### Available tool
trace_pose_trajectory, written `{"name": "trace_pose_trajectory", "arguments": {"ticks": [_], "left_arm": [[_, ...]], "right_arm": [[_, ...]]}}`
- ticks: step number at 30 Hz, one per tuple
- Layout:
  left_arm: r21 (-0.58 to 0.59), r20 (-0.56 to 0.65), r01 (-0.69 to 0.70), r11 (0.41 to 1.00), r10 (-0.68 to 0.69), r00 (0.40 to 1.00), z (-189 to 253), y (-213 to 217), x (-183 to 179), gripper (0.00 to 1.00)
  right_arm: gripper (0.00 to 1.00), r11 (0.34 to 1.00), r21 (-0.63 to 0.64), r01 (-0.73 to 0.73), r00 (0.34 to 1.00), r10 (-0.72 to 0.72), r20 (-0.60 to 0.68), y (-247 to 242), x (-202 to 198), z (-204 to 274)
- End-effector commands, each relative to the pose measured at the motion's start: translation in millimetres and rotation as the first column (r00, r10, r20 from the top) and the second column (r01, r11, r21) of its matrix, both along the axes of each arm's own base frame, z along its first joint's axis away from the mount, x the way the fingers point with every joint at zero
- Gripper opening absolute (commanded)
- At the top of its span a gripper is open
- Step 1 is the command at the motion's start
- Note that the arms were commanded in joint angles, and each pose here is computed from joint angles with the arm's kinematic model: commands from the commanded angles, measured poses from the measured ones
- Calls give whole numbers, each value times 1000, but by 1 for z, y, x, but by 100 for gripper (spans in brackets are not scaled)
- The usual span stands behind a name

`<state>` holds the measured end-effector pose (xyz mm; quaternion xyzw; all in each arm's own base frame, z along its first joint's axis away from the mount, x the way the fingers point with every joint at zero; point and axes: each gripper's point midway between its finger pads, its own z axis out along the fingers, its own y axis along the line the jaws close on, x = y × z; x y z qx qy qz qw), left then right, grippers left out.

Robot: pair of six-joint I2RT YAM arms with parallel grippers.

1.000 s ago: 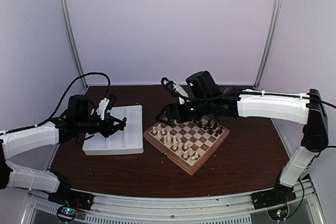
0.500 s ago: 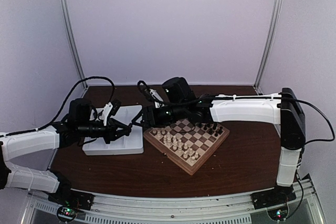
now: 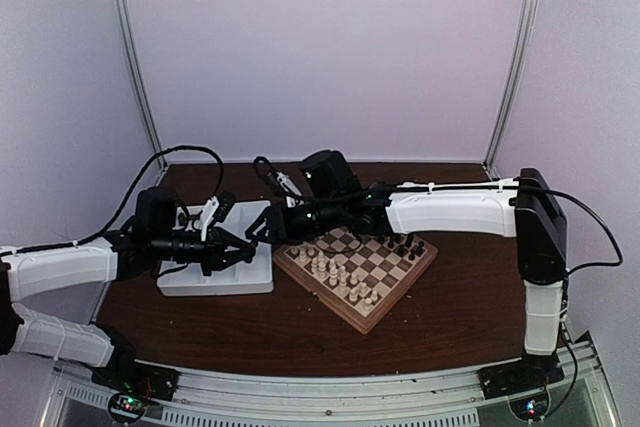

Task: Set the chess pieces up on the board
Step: Place the chess piece on the chessboard.

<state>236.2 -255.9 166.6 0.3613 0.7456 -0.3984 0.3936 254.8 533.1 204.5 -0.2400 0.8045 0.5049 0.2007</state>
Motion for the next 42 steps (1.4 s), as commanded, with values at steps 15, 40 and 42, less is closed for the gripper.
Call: {"name": "trace_pose_trajectory", "arguments": {"ticks": [15,40,42], "left_arm": [[-17,48,-2,1000,3,999,15,-6,8,5],[-25,87,-85,996,86,992,22,9,5,46],[-30,97,-94,995,96,991,26,12,3,48]], "right_arm": [[36,998,-56,-41,999,42,20,4,-9,-12],[0,992,-121,48,985,-27,170,-17,17,6],[0,987,-141,75,978,-45,204,-29,26,12]]}}
